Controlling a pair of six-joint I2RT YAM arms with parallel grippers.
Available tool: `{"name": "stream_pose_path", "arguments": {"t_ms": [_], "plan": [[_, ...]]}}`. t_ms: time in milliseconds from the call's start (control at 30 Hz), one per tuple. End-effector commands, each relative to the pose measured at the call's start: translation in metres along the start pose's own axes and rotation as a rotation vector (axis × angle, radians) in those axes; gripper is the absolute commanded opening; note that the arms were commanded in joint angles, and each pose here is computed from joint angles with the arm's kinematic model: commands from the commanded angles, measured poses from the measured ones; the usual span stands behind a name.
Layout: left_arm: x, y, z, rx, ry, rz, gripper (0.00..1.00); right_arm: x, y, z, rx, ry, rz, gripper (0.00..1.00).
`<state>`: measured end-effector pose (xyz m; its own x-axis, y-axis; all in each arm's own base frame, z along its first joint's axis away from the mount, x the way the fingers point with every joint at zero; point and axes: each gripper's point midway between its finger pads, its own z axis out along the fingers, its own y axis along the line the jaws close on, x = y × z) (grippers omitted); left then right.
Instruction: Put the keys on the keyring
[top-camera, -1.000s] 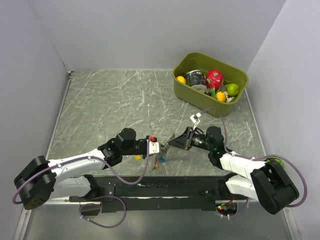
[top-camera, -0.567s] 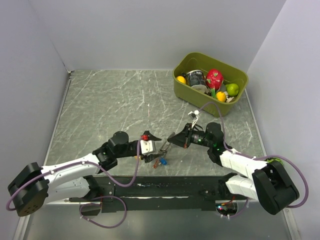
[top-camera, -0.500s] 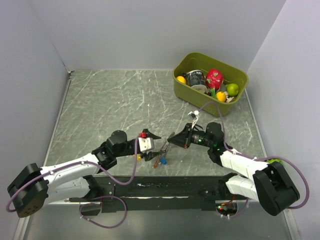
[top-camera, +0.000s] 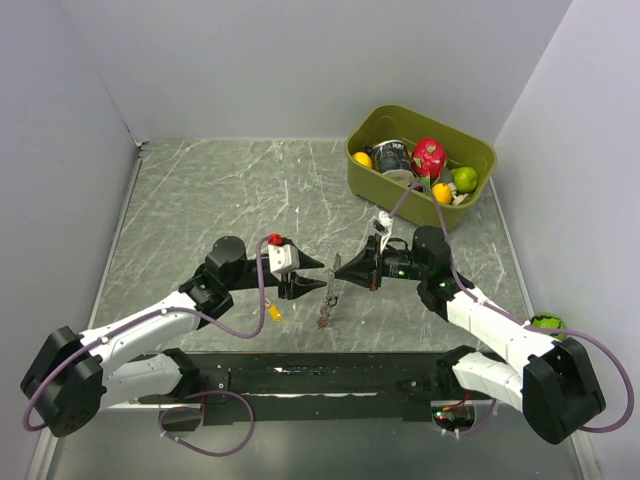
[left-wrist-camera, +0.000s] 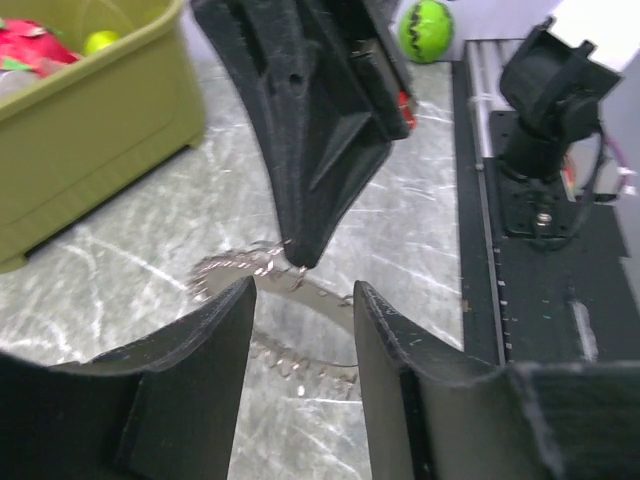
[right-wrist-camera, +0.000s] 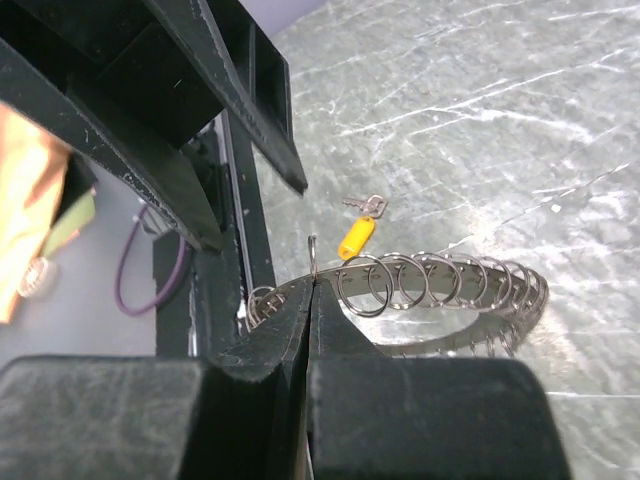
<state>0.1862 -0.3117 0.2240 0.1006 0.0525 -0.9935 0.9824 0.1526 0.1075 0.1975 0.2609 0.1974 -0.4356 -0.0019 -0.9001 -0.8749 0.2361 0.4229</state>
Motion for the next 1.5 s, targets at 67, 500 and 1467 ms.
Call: {"name": "stream_pose_path", "arguments": {"t_ms": [67, 500, 1467], "plan": [[-0.012, -0.004, 0.009, 0.087, 0.014, 0.001, 0.46, -0.019, 0.013, 0.001, -0.039, 0.014, -0.139, 0.0], [0.005, 0.005, 0.018, 0.092, 0.09, -0.027, 0.33, -0.016, 0.02, 0.008, -0.047, 0.038, -0.147, 0.0], [0.017, -0.007, 0.019, 0.167, 0.142, -0.076, 0.19, -0.016, 0.019, 0.014, -0.007, 0.054, -0.174, 0.0]]}}
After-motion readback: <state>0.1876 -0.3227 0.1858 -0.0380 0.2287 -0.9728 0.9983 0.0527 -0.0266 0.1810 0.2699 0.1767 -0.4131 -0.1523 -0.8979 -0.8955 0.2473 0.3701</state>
